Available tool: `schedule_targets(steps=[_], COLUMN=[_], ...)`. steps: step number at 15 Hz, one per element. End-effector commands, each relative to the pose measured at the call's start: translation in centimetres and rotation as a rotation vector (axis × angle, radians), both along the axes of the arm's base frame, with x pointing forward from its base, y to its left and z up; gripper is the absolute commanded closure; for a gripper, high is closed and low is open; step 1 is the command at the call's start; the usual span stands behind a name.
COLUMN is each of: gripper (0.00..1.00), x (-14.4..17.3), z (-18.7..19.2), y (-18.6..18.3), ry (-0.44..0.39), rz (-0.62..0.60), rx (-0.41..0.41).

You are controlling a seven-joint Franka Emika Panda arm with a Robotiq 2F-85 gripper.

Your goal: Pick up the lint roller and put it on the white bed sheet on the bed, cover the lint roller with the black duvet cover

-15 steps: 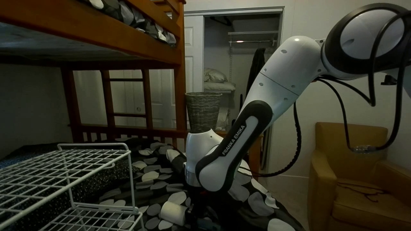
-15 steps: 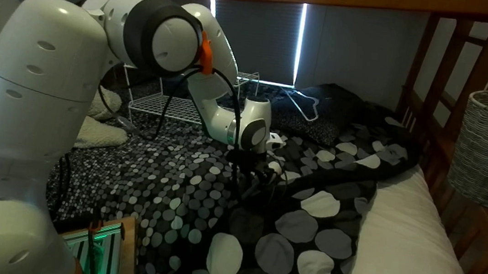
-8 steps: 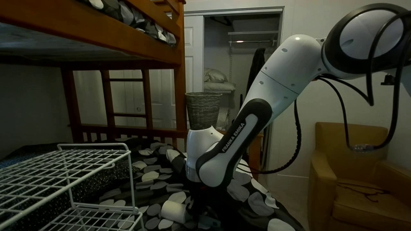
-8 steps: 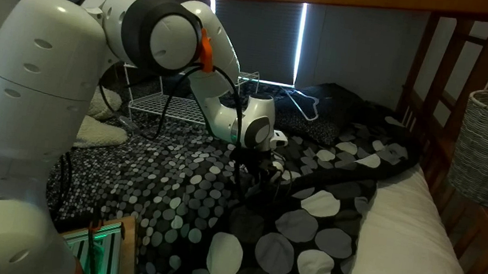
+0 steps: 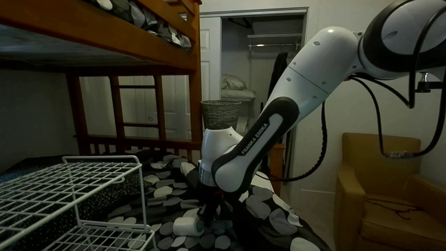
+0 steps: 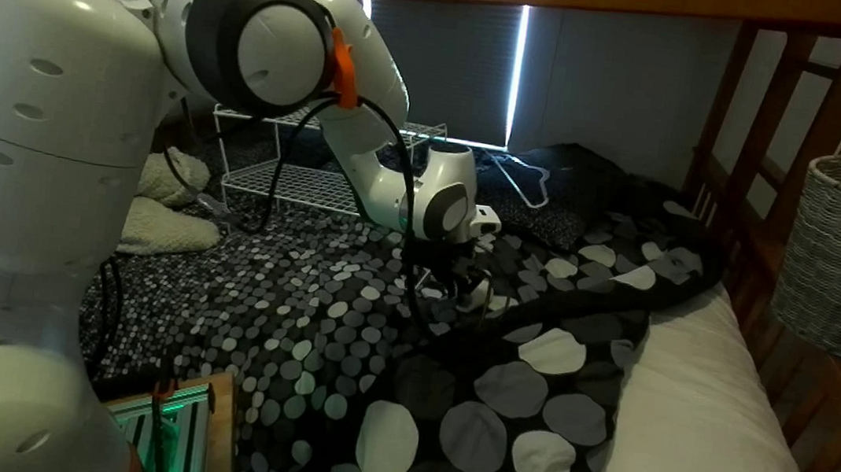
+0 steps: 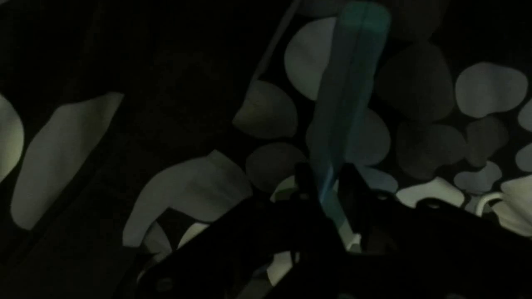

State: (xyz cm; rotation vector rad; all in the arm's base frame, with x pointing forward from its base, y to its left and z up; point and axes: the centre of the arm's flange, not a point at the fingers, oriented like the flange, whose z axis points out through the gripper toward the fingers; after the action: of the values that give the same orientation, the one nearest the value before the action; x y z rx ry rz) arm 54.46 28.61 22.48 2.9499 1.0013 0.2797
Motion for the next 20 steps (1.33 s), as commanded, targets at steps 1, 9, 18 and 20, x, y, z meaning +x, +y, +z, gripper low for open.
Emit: schedule_targets(steps=[1, 9, 18, 20], gripper=[0.95, 0.31, 0.05, 0.29], x=[0.0, -1.1, -2.2, -2.2], z=[2.1, -1.2, -5.5, -6.1], y=[0.2, 1.0, 0.0, -0.2], ry=[-0.085, -0.016, 0.053, 0.054], rz=[-0.001, 0.007, 0.013, 0.004], rx=[0.012, -0.003, -0.033, -0.024])
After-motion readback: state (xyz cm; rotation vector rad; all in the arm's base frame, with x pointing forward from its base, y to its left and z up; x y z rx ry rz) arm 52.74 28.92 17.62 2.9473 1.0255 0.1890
